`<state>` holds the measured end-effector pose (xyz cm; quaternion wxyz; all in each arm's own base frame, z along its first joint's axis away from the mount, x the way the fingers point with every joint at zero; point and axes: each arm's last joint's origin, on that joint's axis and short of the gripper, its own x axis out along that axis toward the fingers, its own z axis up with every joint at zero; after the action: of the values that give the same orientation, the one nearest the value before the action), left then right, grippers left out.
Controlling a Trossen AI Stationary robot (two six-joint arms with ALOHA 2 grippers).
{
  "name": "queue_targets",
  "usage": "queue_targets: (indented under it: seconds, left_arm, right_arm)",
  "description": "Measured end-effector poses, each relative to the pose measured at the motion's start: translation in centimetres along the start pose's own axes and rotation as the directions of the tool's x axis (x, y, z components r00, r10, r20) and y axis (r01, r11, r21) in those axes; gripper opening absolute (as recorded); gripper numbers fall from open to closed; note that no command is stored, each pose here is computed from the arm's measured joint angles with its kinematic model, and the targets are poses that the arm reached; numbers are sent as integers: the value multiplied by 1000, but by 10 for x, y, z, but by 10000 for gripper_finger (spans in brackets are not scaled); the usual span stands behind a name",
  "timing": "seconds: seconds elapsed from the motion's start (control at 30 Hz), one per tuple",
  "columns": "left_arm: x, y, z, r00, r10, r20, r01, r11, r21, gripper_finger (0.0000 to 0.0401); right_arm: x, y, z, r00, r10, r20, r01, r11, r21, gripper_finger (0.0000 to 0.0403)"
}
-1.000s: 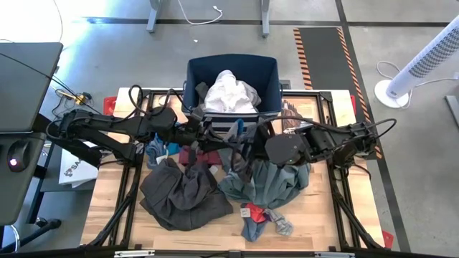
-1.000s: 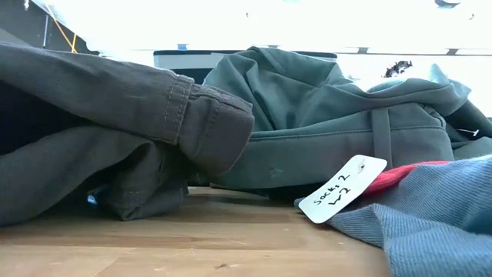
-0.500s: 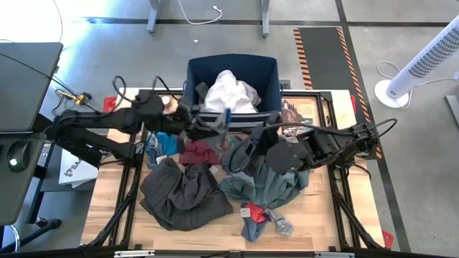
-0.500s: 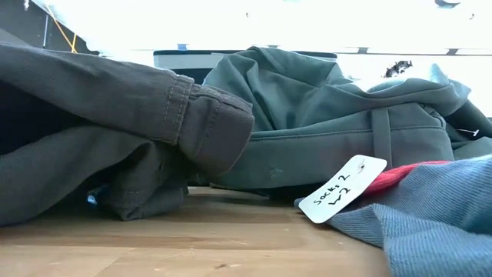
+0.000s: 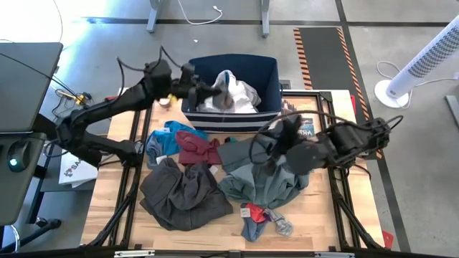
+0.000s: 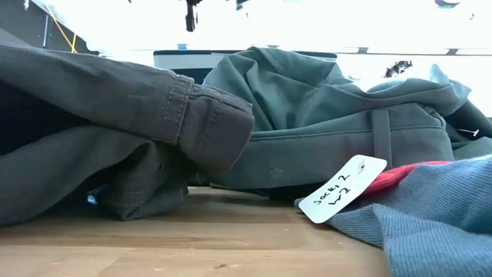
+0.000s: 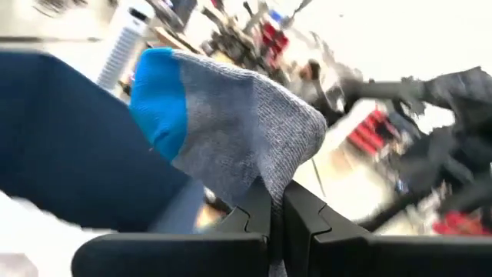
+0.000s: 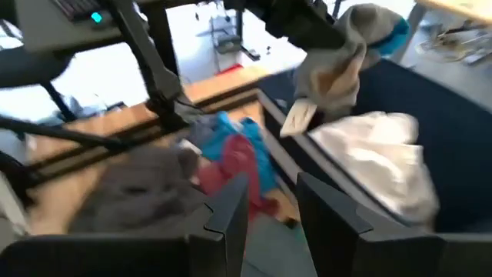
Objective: Sort clothes
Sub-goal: Put the grey sock into the blue laundry bin
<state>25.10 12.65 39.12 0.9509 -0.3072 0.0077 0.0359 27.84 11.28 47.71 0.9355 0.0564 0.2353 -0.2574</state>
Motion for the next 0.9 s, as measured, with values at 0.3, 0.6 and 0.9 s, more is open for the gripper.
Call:
queue_targets:
  seconds: [0.3, 0.6, 0.9]
  left_arm:
    - [48, 58, 43, 994, 69, 81, -65, 996, -55, 0]
    - [90, 105, 42, 982, 175, 69, -166, 978, -127, 3]
    - [121, 137, 19, 971, 240, 11, -235, 957, -169, 4]
  right_arm:
    - [-41, -62, -3, 994, -98, -52, 92, 989, -117, 110]
    - [-64, -103, -16, 995, -100, -31, 93, 982, -164, 110]
    - [-60, -131, -53, 985, -162, -55, 152, 976, -156, 110]
